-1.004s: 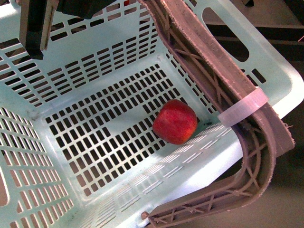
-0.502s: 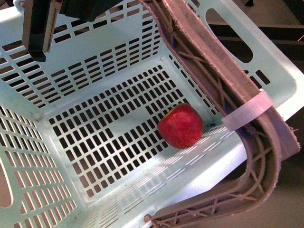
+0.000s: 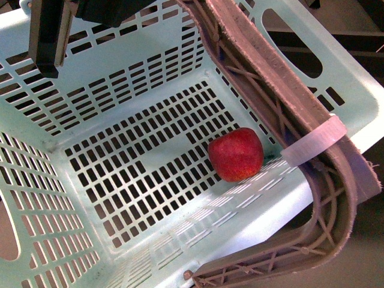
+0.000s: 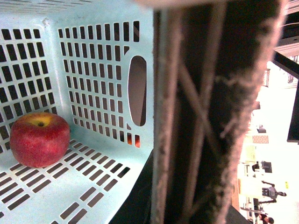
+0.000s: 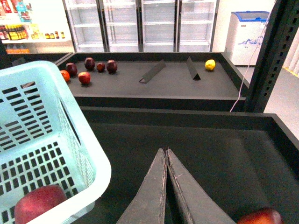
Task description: Pick apple with right arm and hold basket with left
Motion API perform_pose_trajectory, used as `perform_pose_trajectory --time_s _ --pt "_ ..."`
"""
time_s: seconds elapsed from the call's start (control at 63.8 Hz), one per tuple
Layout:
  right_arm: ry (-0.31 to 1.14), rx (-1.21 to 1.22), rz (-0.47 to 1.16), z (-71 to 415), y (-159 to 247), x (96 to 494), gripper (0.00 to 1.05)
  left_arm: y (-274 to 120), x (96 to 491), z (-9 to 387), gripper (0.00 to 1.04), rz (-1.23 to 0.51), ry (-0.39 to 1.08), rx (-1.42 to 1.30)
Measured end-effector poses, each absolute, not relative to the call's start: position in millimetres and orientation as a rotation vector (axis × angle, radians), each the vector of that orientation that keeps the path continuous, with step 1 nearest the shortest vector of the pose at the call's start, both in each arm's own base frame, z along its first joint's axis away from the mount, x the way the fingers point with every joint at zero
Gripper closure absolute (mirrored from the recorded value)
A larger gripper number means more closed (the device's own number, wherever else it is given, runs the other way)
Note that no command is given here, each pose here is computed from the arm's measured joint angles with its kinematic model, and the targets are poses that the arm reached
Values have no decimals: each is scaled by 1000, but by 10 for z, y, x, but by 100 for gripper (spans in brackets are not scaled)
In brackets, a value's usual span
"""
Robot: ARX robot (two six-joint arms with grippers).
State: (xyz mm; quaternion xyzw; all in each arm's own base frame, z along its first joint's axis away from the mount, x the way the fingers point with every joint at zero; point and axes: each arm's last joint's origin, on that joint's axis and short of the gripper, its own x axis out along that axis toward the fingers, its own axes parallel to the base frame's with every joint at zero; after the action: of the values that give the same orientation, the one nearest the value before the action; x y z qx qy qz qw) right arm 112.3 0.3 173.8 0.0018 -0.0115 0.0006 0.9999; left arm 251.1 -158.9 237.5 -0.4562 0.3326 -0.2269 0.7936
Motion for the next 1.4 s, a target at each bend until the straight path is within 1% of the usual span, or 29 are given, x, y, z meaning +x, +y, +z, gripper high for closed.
perform_pose_trajectory --time_s 0.282,0.345,0.439,0.784,0.8,0.878,0.972,1.004,1.113,1.176,1.223,1.317,1.349,1.396 --pt "-21 4 2 1731 3 1070 103 -1589 2511 2375 98 -488 715 -981" --pt "12 3 3 1688 3 1016 103 -1589 2511 2375 98 -489 716 -981" --pt "-15 3 2 1704 3 971 103 -1587 2512 2375 98 -486 714 -981" --pt "-16 3 1 1703 3 968 102 -1589 2513 2374 98 -489 717 -982" --pt "-16 3 1 1703 3 968 100 -1589 2512 2373 98 -489 717 -982" --pt "-16 3 1 1703 3 968 81 -1590 2511 2373 98 -490 718 -981" --pt "-16 3 1 1703 3 968 65 -1590 2511 2373 98 -490 718 -982" --pt "-16 3 1 1703 3 968 62 -1590 2511 2373 98 -490 718 -982" --pt "-16 3 1 1703 3 968 43 -1591 2511 2373 98 -481 714 -980" --pt "-16 3 1 1704 3 968 34 -1606 2517 2390 99 -336 673 -976" --pt "-16 3 3 1703 3 968 25 -1598 2545 2407 99 -194 609 -998" --pt "-17 3 2 1704 3 967 10 -1492 2668 2504 99 -40 469 -1036" --pt "-17 3 1 1704 2 967 7 -1425 2723 2547 99 -6 431 -1044" --pt "-17 3 0 1704 2 967 9 -1322 2788 2585 99 33 392 -1054"
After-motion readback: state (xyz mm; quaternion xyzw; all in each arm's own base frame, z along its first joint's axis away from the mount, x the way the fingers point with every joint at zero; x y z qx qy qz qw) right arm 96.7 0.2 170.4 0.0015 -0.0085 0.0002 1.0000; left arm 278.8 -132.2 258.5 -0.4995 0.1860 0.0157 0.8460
